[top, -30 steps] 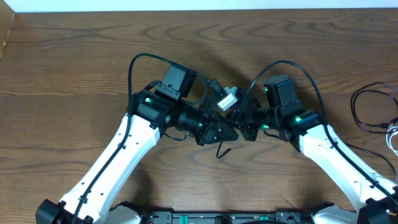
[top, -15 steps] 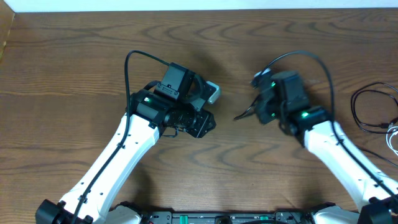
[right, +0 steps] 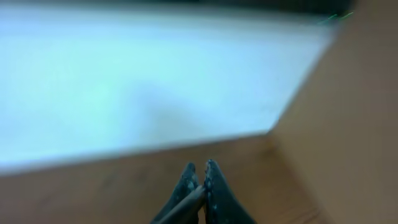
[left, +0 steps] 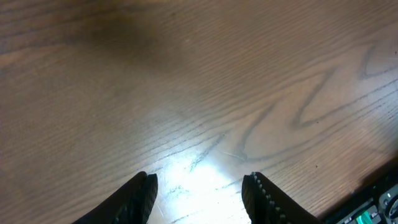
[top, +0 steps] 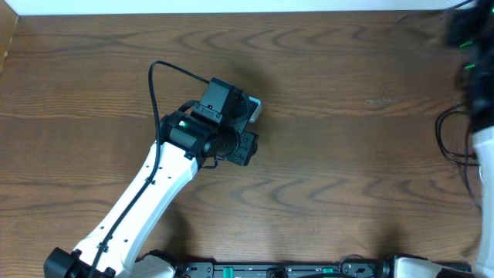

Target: Untangle cables

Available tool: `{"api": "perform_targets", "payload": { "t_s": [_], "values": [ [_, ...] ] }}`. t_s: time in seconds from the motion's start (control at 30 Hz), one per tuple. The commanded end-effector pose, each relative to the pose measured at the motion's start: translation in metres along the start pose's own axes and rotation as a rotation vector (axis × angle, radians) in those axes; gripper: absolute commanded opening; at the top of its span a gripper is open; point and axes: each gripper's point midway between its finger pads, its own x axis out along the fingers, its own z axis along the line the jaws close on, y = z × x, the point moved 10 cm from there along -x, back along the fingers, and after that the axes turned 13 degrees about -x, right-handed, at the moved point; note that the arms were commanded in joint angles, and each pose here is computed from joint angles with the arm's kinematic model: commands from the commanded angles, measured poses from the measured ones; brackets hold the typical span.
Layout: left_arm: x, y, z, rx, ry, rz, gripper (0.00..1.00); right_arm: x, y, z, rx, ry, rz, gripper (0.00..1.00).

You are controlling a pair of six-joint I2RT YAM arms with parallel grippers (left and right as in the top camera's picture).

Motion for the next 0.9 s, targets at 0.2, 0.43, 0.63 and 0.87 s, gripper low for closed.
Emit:
{"api": "perform_targets", "payload": {
  "t_s": [0.2, 0.43, 0.63, 0.87],
  "values": [
    [-0.005, -0.004, -0.001, -0.039, 0.001, -0.016, 0.50, -0.015, -0.016, -0.081, 0.051, 0.252, -0.076, 0.01],
    [-0.005, -0.004, -0.001, -0.062, 0.001, -0.016, 0.50, -0.001, 0.025, -0.118, 0.141, 0.510, 0.138, 0.01],
    [-0.005, -0.004, -0.001, -0.063, 0.001, -0.017, 0.50, 0.014, 0.079, -0.120, 0.233, 0.534, 0.415, 0.01],
    [-0.005, -0.003, -0.001, -0.072, 0.000, -0.012, 0.50, 0.044, 0.151, -0.110, 0.292, 0.509, 0.752, 0.01]
  ]
}}
